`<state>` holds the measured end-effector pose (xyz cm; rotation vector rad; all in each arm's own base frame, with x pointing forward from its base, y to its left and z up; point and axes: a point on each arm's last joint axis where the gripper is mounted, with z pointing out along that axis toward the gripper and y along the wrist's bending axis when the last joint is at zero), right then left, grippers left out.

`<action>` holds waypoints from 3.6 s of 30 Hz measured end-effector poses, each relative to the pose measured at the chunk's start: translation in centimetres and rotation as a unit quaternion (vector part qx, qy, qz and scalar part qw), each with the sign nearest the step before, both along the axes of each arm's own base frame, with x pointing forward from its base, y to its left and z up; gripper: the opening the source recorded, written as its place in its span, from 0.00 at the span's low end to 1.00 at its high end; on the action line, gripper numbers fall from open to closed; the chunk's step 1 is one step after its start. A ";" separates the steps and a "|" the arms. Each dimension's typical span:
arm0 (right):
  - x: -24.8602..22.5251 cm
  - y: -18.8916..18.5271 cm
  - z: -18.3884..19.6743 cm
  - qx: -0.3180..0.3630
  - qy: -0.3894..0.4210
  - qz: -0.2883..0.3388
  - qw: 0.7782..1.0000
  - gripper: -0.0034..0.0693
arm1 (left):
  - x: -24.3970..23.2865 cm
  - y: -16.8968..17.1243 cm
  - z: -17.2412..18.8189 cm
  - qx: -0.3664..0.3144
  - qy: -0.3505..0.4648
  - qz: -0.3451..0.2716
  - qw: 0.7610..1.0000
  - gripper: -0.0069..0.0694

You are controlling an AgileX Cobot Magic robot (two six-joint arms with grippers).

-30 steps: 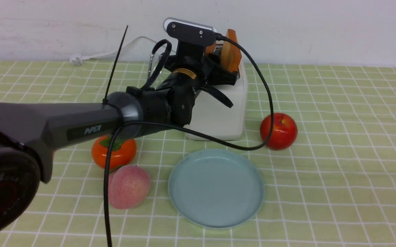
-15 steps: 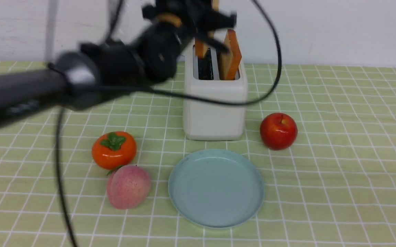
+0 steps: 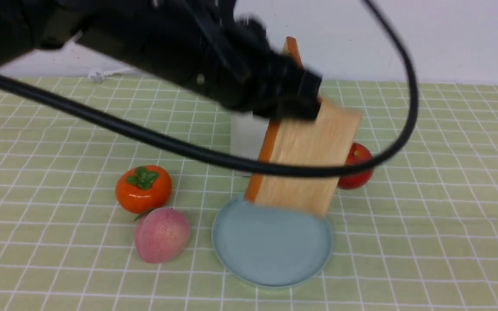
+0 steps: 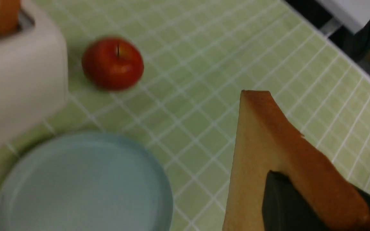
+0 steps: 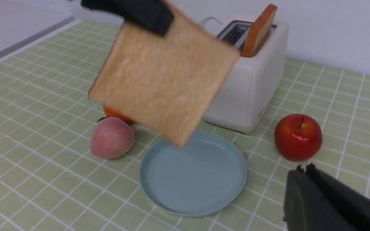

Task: Take toasted bread from bread machine on green coffee tablecloth place on plate.
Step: 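Place the slice of bread on the plate with the left gripper, then grasp the toast slice in the toaster and pull it up out of the slot with the right gripper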

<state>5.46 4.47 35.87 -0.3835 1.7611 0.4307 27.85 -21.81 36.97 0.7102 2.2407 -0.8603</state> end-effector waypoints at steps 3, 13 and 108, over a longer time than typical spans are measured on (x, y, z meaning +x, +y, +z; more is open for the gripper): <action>-0.5 0.1 0.1 -0.002 -0.008 0.004 1.000 0.02 | 1.4 -0.9 -4.4 0.022 0.058 0.007 0.998 0.23; -0.9 0.3 -0.2 -0.007 0.005 0.021 1.000 0.02 | 5.6 -2.7 -11.5 0.027 0.077 0.068 0.994 0.23; 38.1 13.7 -6.6 -0.014 0.056 -0.050 0.997 0.67 | -23.0 18.8 -9.4 -0.088 -0.336 0.196 0.917 0.07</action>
